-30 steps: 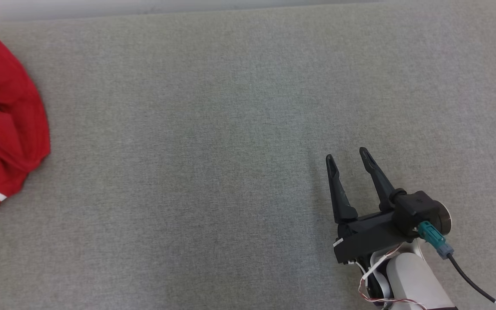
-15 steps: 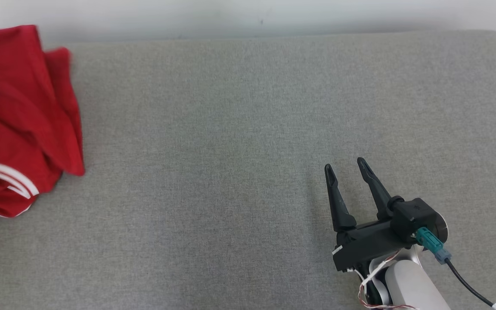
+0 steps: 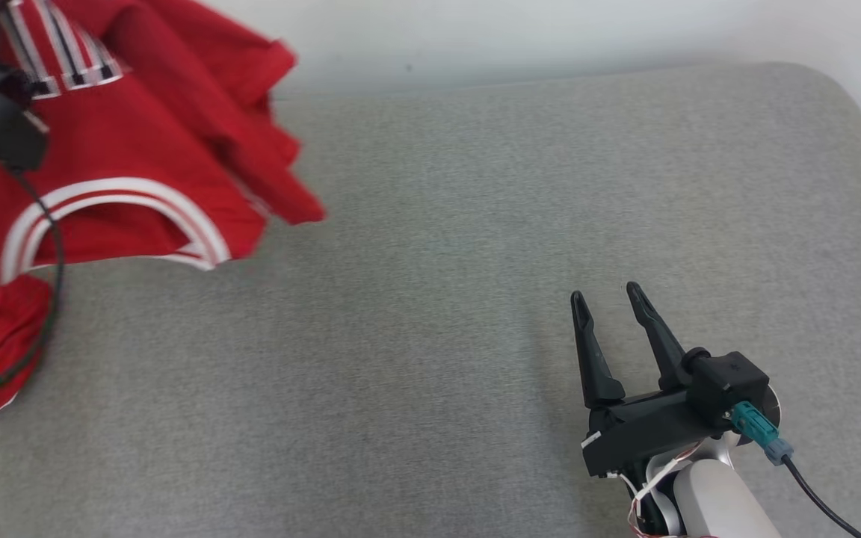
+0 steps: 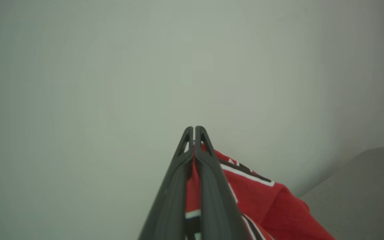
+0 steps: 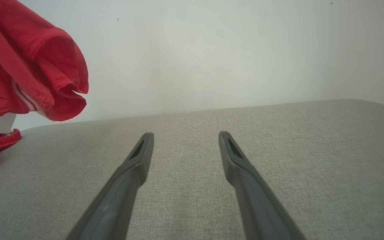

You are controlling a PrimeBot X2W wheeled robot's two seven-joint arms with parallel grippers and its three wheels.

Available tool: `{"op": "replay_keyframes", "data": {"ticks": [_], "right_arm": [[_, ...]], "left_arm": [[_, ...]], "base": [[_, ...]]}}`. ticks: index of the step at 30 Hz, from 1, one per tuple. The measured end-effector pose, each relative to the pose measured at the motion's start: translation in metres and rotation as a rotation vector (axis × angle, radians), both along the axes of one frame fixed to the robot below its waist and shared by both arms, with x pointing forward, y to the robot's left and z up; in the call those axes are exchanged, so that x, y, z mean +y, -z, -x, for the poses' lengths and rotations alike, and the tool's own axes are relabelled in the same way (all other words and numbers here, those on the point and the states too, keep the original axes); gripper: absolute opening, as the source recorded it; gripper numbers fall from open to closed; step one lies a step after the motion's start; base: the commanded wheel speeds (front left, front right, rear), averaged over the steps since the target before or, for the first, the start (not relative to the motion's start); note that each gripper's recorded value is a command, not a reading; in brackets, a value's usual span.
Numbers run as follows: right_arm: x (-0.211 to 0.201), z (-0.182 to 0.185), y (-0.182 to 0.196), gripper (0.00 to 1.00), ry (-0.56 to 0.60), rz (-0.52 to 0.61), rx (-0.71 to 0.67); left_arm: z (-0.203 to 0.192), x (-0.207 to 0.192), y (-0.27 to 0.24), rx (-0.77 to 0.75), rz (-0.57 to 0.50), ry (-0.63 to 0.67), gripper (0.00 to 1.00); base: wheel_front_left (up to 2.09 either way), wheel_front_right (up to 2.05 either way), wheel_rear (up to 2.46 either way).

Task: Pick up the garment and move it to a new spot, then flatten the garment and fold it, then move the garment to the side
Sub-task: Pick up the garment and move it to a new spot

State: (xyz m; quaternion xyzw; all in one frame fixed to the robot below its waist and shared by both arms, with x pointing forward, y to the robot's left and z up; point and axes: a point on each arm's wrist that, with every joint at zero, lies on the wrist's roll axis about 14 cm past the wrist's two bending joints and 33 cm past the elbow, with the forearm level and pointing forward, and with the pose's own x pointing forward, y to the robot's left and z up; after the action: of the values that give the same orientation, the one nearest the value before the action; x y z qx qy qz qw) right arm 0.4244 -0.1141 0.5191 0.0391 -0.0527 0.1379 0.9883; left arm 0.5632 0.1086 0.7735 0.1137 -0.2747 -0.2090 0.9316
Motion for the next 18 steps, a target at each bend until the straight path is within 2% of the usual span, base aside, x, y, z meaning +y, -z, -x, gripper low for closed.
{"op": "replay_keyframes", "data": {"ticks": [5, 9, 13, 18], "right_arm": [[-0.022, 0.007, -0.003, 1.00, 0.062, -0.007, -0.003], [-0.037, 0.013, 0.000, 1.00, 0.108, -0.007, 0.007], [-0.047, 0.015, 0.001, 1.00, 0.138, -0.004, 0.011], [-0.053, 0.014, 0.004, 1.00, 0.153, 0.001, 0.020]], "left_arm": [[0.023, -0.063, -0.014, -0.036, 0.009, 0.163, 0.00], [0.041, -0.109, -0.002, -0.014, 0.022, 0.290, 0.00], [0.049, -0.143, 0.031, 0.064, 0.024, 0.375, 0.00], [0.048, -0.165, 0.093, 0.217, 0.033, 0.427, 0.00]], "base": [[0.00, 0.00, 0.00], [0.00, 0.00, 0.00], [0.00, 0.00, 0.00], [0.00, 0.00, 0.00]]}}
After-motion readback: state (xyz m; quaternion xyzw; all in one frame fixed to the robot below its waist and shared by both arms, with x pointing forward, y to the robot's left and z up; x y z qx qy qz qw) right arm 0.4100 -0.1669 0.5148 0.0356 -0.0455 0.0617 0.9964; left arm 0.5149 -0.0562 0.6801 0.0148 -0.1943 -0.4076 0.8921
